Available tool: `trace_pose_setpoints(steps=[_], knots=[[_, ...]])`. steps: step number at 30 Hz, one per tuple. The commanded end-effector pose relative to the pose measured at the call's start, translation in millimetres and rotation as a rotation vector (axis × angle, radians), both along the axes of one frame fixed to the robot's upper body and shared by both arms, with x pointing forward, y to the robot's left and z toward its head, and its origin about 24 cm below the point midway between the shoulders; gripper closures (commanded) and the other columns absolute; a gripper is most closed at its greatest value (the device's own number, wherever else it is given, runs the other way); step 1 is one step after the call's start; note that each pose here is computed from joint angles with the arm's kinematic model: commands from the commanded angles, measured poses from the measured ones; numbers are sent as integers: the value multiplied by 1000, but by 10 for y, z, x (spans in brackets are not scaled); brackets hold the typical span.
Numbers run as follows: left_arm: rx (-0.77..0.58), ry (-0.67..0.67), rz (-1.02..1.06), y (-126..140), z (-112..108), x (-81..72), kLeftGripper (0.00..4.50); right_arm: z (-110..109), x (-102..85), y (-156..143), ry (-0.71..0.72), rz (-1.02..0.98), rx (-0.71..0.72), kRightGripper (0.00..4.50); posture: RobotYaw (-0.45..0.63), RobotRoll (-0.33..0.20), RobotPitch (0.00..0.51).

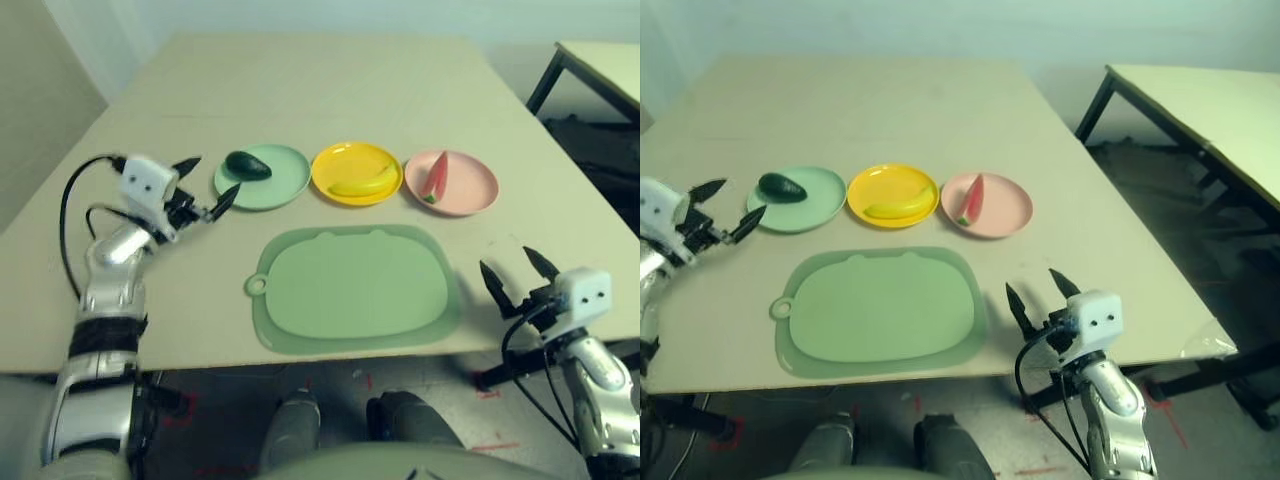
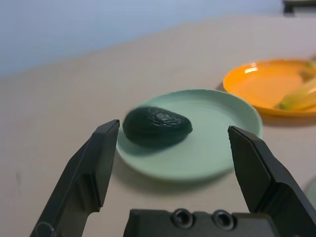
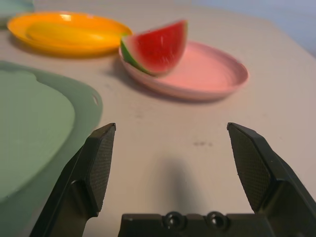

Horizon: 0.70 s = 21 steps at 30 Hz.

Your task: Place the fruits into color-matched plates.

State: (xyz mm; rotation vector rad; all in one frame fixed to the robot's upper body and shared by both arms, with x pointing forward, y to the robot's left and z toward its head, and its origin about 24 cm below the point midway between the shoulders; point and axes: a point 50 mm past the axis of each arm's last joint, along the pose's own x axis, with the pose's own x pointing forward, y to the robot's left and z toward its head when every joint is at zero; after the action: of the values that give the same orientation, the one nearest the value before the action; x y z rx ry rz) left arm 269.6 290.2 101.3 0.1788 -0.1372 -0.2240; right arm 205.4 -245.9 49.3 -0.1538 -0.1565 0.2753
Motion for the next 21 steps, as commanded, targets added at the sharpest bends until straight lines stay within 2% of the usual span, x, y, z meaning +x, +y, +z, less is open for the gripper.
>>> trace_pose_setpoints(steps=[1,7,10,15,21], knots=[[-109,45,58,-51,-183,-117,34,72,-21,37,-89,18,-3,0,58,0,83],[-211,150,142,-121,-645,-350,34,154,-33,153,-144,55,1,0,58,0,87],[-232,185,162,-128,-769,-431,34,153,-50,172,-136,53,10,0,61,0,89],[-217,187,161,-103,-756,-479,34,166,-49,222,-130,40,5,0,79,0,88],[-167,168,152,-85,-673,-493,34,209,10,302,-151,-70,78,0,115,0,84]])
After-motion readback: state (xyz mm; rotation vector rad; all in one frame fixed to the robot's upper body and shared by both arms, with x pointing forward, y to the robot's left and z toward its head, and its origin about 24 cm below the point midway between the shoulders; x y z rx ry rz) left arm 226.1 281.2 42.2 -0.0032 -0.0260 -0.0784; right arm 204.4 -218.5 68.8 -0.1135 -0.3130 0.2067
